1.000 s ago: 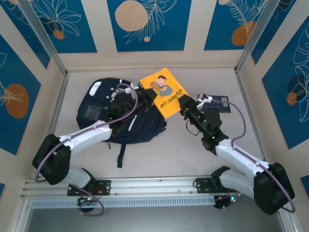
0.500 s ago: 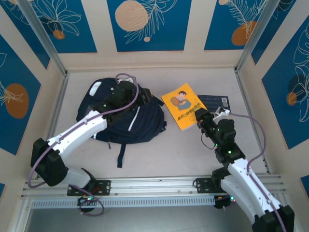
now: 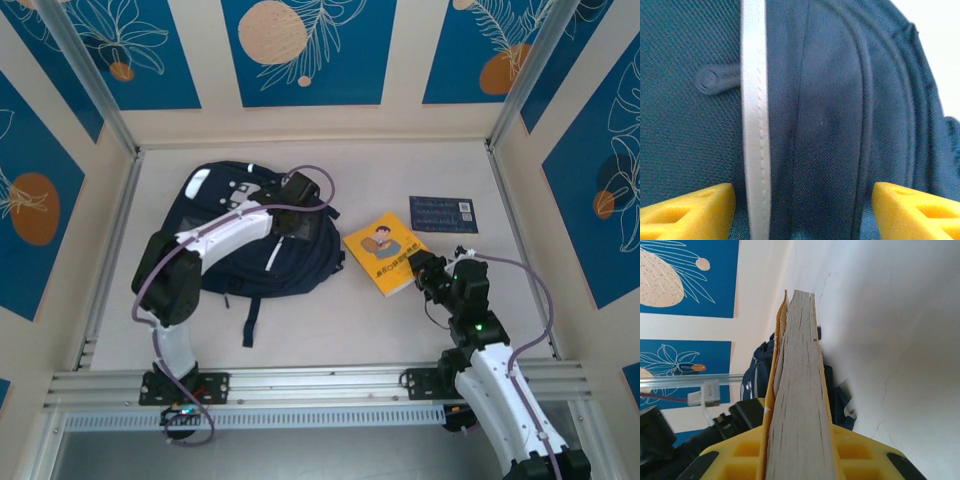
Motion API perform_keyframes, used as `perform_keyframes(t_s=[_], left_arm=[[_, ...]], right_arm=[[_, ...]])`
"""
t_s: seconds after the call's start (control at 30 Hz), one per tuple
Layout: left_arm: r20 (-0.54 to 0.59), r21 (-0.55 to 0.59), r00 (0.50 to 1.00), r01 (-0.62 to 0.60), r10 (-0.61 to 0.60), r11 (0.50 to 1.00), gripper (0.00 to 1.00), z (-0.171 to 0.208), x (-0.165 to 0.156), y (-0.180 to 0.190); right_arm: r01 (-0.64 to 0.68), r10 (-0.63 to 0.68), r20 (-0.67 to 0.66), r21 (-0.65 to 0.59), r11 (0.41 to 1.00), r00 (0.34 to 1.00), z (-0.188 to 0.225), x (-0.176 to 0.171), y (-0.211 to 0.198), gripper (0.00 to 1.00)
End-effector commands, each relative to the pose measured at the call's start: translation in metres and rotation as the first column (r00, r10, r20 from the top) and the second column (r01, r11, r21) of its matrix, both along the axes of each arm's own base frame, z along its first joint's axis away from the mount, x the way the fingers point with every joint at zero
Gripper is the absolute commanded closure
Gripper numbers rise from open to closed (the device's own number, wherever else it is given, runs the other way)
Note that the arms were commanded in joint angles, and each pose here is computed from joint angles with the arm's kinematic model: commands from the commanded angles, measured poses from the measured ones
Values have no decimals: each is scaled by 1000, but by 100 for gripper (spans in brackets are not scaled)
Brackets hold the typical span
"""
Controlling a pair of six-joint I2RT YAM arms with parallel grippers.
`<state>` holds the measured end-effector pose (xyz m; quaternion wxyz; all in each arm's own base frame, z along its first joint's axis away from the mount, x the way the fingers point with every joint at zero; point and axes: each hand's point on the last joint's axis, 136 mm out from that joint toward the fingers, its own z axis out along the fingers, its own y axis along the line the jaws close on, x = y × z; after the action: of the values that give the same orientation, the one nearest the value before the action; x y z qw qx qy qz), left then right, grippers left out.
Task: Pack the student bag
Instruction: Open the student bag at the center of the table.
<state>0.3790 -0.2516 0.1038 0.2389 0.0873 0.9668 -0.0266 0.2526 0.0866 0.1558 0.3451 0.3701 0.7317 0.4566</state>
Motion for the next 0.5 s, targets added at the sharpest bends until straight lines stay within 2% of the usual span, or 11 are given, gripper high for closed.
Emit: perform_keyframes(t_s=[0.0, 0.03, 0.1, 0.2, 0.27, 0.3, 0.47], left_arm=[[-69, -10, 996, 52, -52, 999, 32, -8, -6, -8], [-77, -10, 995, 58, -58, 998, 35, -11, -7, -9], [-82, 7, 995, 60, -59, 998, 48, -15, -7, -6], [-60, 21, 996, 68, -67, 997, 79, -8, -6, -2], [-46, 9, 996, 74, -73, 997, 95, 2, -7, -1], [-39, -10, 996, 85, -85, 996, 100, 11, -8, -2], [3, -106, 977, 211, -211, 972, 100, 66, -23, -15]], right_arm=[[-45, 42, 82, 31, 998, 996, 21, 2, 6, 100], [-47, 44, 79, 34, 998, 996, 19, 2, 6, 100], [-49, 46, 77, 41, 998, 996, 18, 2, 6, 100], [-55, 52, 85, 35, 998, 995, 20, 1, 6, 100], [-70, 67, 98, 19, 997, 993, 24, 0, 8, 100], [-78, 78, 102, 2, 997, 992, 26, 0, 8, 100], [-141, 151, 141, -74, 987, 978, 47, -4, 14, 100]])
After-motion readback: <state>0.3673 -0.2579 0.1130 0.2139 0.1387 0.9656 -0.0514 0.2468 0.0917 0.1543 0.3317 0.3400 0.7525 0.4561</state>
